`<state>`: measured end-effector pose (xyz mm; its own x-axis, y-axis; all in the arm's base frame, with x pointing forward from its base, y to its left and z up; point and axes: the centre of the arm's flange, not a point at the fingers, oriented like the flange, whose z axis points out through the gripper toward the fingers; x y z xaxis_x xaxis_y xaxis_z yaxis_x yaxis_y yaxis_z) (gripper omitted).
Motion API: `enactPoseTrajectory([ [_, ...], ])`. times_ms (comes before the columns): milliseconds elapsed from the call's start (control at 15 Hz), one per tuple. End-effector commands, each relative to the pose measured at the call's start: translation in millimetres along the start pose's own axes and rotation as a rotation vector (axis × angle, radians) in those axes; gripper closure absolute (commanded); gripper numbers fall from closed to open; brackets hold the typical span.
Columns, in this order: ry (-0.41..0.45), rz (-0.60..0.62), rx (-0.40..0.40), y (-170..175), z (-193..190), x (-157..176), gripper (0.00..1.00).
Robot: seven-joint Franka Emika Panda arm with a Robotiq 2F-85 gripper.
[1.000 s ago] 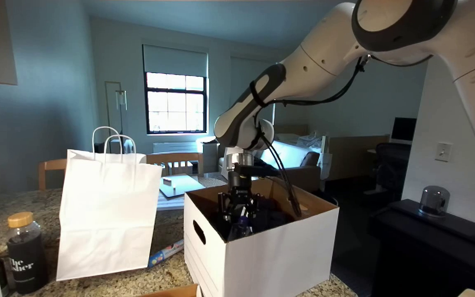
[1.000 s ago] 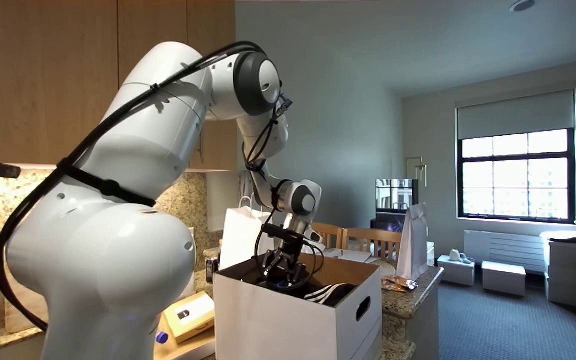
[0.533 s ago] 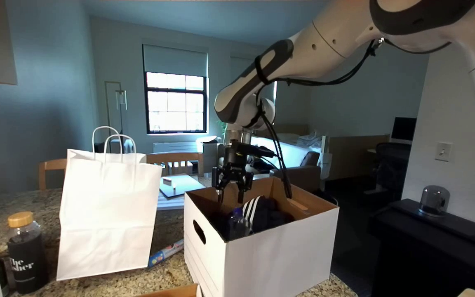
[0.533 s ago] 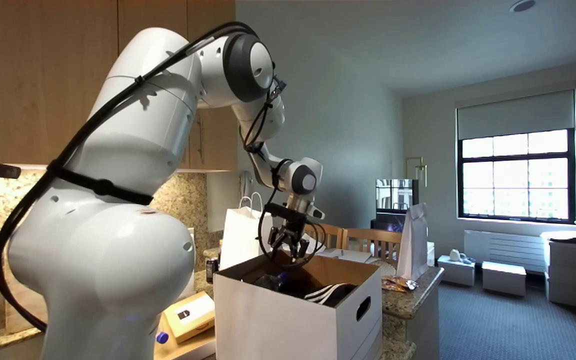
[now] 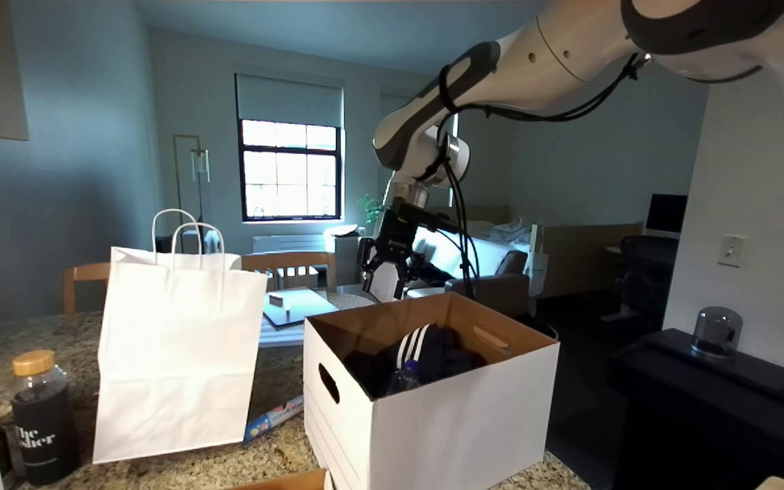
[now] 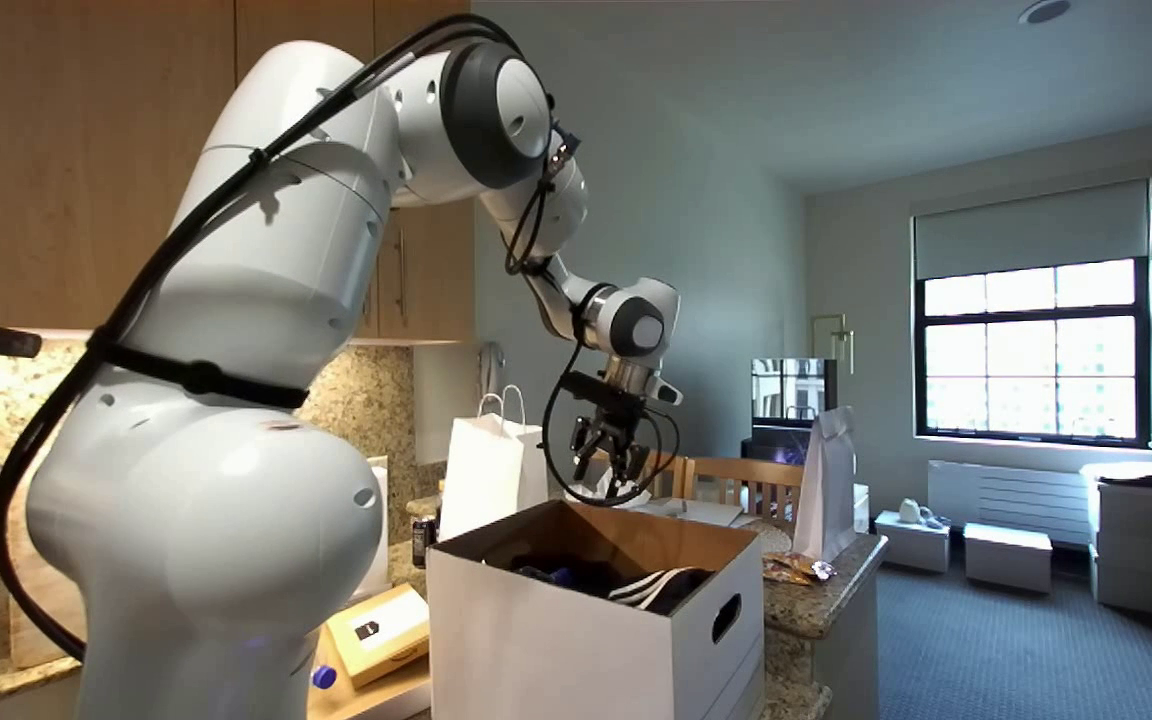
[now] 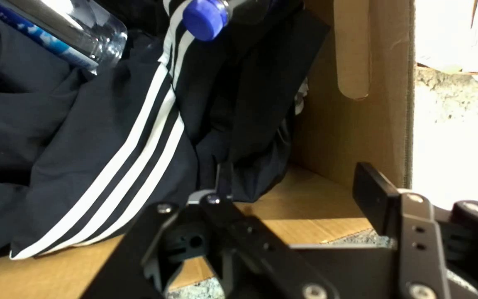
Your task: Remove three empty water bottles from the white storage box
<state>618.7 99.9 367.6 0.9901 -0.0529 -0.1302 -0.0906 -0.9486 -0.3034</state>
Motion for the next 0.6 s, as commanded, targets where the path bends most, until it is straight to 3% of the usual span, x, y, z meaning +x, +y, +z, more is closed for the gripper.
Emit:
enactPoseTrajectory([
  [0, -0.094, 0.024, -0.022, 21, 32, -11, 0.49],
  [67, -0.121, 0.031, -0.02, 25, 42, -12, 0.49],
  [133, -0.145, 0.034, -0.006, 28, 48, -13, 0.06],
  [333, -0.201, 0.045, 0.025, 32, 67, -9, 0.0],
  [533, -0.286, 0.024, -0.007, 32, 89, -14, 0.0],
])
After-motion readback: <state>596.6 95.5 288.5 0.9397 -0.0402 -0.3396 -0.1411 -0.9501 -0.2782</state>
